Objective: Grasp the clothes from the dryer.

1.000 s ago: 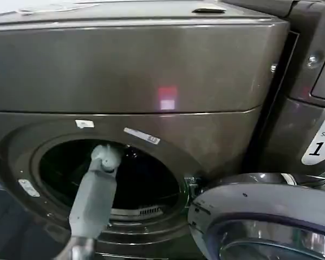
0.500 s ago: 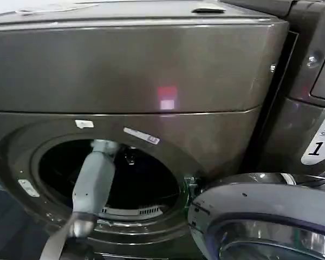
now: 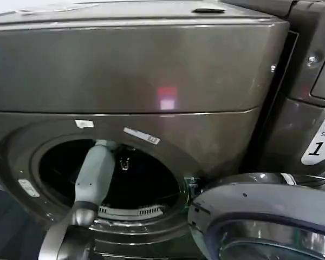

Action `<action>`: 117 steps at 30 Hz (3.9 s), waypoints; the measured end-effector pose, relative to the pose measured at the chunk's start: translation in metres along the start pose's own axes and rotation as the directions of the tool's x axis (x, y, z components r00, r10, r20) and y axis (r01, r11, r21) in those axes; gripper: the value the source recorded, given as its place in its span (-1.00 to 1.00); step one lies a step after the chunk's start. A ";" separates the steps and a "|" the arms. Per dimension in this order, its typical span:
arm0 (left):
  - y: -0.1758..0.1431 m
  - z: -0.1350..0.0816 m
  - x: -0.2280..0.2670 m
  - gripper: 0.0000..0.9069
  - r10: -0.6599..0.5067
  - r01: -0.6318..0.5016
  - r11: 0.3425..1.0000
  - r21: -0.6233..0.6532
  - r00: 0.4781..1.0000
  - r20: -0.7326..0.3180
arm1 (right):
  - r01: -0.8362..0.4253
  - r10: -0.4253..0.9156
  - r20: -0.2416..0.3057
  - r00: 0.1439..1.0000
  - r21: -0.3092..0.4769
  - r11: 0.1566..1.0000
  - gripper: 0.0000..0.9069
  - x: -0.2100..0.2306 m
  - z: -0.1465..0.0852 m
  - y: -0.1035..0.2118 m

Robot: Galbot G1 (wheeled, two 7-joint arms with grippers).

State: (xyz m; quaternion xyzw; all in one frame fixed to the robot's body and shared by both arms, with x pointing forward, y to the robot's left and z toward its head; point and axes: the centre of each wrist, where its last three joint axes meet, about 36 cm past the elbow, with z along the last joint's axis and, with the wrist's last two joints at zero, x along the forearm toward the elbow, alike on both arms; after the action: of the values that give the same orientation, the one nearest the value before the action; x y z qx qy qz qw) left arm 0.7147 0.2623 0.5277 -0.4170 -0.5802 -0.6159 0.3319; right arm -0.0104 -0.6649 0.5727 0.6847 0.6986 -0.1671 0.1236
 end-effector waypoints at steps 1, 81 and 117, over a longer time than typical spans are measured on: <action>0.000 0.002 -0.002 1.00 0.008 -0.008 1.000 0.007 1.000 0.002 | 0.000 0.000 -0.001 1.000 -0.001 1.000 1.00 0.000 0.001 0.000; -0.017 0.035 -0.057 -1.00 0.010 -0.025 0.990 0.136 0.995 0.104 | 0.026 -0.026 -0.016 1.000 -0.002 1.000 1.00 0.005 0.014 0.018; -0.032 -0.018 -0.039 -1.00 -0.748 0.513 0.476 0.715 0.663 0.022 | 0.044 -0.044 0.006 0.999 -0.007 0.999 1.00 0.007 0.008 0.037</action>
State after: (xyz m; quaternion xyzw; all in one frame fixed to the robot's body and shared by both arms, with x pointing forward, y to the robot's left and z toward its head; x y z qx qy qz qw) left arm 0.7005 0.2452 0.4792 -0.1219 -0.9158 -0.3701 0.0971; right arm 0.0256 -0.6618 0.5600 0.6683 0.7135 -0.1694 0.1245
